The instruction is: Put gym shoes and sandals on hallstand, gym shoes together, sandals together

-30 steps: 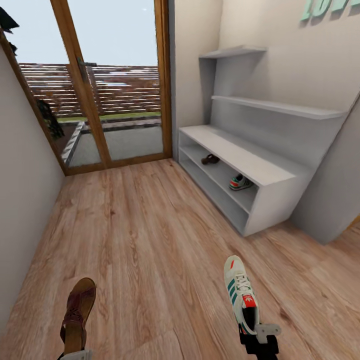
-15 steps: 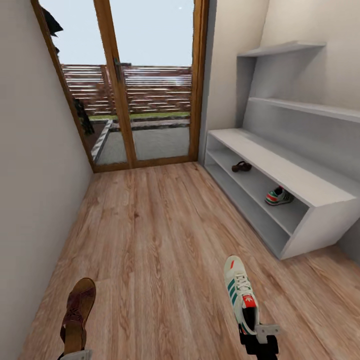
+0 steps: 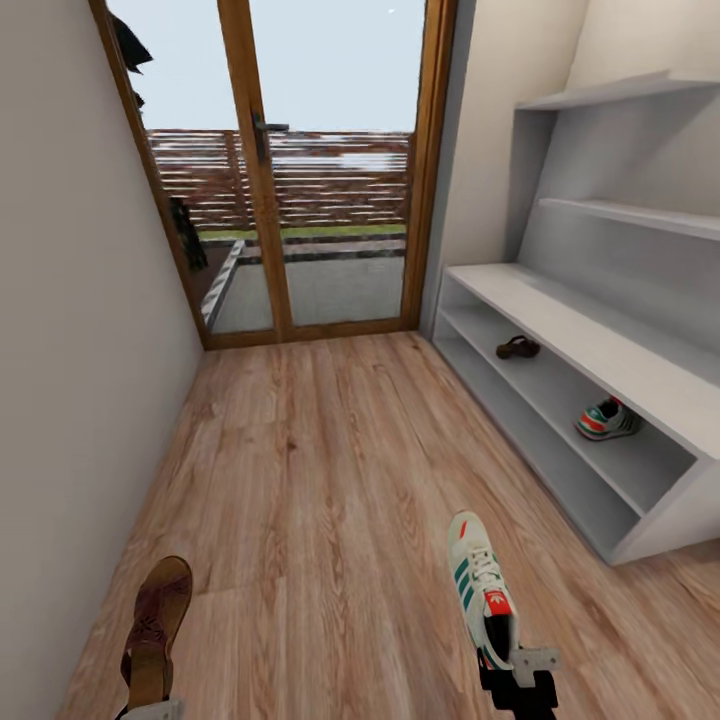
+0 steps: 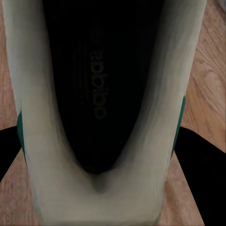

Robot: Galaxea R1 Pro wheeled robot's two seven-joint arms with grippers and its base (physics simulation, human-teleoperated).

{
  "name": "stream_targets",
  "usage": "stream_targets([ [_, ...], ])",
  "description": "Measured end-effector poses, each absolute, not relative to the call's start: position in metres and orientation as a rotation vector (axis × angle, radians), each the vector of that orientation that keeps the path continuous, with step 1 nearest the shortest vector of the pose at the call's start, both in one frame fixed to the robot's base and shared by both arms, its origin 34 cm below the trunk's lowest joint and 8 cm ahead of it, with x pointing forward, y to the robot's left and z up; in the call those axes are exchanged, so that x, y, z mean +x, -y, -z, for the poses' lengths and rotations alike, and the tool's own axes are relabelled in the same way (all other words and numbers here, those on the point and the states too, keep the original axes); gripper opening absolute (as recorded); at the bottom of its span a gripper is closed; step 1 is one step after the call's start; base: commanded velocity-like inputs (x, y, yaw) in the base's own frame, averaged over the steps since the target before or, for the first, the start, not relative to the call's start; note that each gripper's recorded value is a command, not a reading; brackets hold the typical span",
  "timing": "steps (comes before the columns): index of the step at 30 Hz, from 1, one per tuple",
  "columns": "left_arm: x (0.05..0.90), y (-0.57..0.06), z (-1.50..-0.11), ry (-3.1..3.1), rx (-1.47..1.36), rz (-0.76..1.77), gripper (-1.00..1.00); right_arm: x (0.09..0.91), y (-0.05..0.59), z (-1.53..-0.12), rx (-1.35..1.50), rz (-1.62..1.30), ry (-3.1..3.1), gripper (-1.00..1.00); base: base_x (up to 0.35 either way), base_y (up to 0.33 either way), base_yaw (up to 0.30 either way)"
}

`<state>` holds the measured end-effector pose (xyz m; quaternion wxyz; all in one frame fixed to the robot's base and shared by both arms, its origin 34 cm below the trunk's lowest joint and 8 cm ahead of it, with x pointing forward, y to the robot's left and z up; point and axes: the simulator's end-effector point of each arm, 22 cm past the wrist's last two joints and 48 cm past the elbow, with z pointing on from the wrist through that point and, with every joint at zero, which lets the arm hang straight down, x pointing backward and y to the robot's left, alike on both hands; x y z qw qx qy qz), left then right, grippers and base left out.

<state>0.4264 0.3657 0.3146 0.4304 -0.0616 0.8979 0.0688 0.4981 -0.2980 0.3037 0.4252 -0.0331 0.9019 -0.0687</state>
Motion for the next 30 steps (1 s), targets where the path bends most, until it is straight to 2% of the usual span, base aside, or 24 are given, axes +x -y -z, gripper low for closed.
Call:
stream_targets([
  [30, 0.4263, -0.3659, -0.3145, -2.24, -0.156, -0.172, -1.0, 0.4986, 0.2971, -0.3039, -0.083, 0.171, -2.254, -1.0, 0.337, 0.014, 0.0],
])
